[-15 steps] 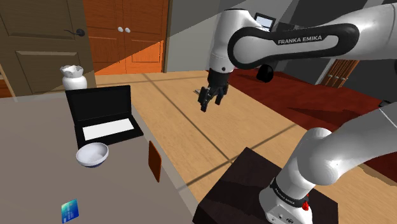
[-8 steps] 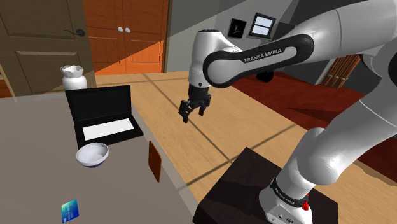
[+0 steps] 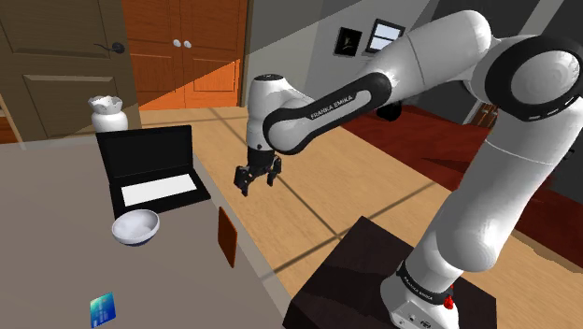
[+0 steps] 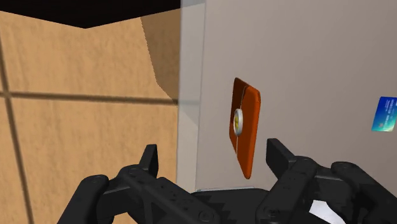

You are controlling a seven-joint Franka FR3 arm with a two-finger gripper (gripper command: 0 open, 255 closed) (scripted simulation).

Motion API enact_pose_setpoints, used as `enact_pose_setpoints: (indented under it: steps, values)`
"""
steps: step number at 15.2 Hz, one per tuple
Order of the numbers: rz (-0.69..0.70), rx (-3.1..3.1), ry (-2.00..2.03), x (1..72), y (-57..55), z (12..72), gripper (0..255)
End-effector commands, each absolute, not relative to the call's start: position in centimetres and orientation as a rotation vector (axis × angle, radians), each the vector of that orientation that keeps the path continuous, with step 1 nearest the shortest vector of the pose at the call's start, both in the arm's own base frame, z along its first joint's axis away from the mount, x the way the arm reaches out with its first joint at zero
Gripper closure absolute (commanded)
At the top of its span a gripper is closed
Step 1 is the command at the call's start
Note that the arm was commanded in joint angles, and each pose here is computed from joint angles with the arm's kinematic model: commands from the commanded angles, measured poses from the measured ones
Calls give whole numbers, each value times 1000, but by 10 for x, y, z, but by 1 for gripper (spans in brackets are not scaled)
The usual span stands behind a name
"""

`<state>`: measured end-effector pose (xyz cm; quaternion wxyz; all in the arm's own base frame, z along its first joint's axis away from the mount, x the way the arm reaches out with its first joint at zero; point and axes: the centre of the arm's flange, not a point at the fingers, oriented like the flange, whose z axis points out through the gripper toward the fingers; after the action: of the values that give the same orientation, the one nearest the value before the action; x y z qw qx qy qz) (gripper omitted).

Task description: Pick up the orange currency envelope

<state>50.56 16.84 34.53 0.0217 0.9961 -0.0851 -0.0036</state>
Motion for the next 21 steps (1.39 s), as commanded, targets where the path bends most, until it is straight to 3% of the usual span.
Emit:
enact_pose_setpoints:
  steps: [1, 11, 21]
  values:
    - [-15, 3085, -287, 522, 176, 325, 0]
    - [-35, 3073, -394, 598, 216, 223, 0]
    - [-36, 3073, -396, 600, 217, 181, 0]
